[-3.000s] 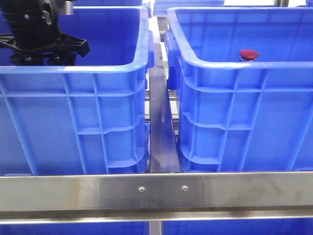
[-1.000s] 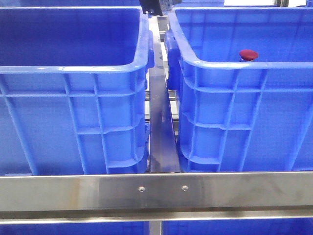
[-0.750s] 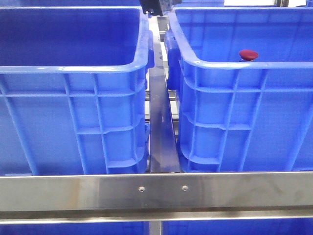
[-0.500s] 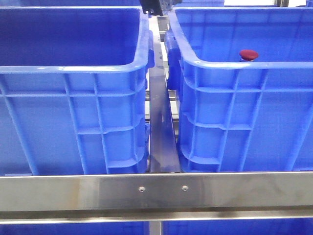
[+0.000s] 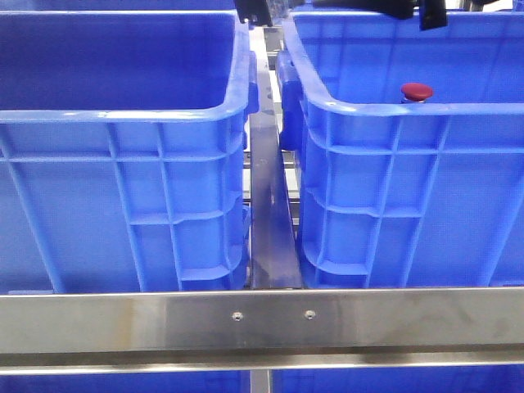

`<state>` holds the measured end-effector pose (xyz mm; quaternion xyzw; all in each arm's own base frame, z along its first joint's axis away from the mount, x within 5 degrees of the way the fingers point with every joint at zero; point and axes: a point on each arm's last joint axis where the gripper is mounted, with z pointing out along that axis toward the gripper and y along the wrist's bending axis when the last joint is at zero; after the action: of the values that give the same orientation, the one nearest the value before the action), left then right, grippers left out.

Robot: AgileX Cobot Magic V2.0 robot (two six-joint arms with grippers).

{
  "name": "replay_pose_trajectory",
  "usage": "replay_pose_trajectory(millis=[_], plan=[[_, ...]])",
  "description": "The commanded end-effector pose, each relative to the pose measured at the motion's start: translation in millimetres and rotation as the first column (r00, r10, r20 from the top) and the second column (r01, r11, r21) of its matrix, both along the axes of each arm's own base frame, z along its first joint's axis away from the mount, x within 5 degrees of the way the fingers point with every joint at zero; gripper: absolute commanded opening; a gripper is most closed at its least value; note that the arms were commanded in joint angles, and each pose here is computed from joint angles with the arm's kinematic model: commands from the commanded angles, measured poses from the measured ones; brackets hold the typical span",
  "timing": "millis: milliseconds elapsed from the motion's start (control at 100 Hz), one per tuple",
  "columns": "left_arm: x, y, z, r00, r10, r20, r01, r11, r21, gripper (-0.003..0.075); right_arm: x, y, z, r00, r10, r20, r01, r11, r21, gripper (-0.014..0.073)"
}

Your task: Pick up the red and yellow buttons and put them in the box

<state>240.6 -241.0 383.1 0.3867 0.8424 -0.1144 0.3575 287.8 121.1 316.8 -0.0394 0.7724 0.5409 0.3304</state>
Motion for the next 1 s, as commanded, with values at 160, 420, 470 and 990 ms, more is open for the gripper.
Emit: replay_pose_trajectory(millis=[160, 420, 470, 990], plan=[[-8, 3, 30, 0.995, -0.006, 0.097, 0.016, 0.994, -0.109, 0.0095, -3, 1, 24, 0.999, -0.003, 0.050, -0.002, 0.996, 0.086, 0.0321], [-8, 3, 30, 0.995, -0.007, 0.095, 0.017, 0.994, -0.105, 0.0256, -4, 2, 24, 0.999, 0.013, 0.052, -0.017, 0.996, 0.091, 0.0246], [-8, 3, 30, 0.996, -0.007, 0.093, 0.017, 0.994, -0.104, 0.0365, -5, 2, 25, 0.998, 0.019, 0.052, -0.024, 0.995, 0.094, 0.0246], [-9, 5, 28, 0.996, -0.007, 0.084, 0.014, 0.997, -0.082, 0.0637, 20, -62, 50, 0.954, -0.152, 0.257, 0.170, 0.984, -0.050, 0.0246]])
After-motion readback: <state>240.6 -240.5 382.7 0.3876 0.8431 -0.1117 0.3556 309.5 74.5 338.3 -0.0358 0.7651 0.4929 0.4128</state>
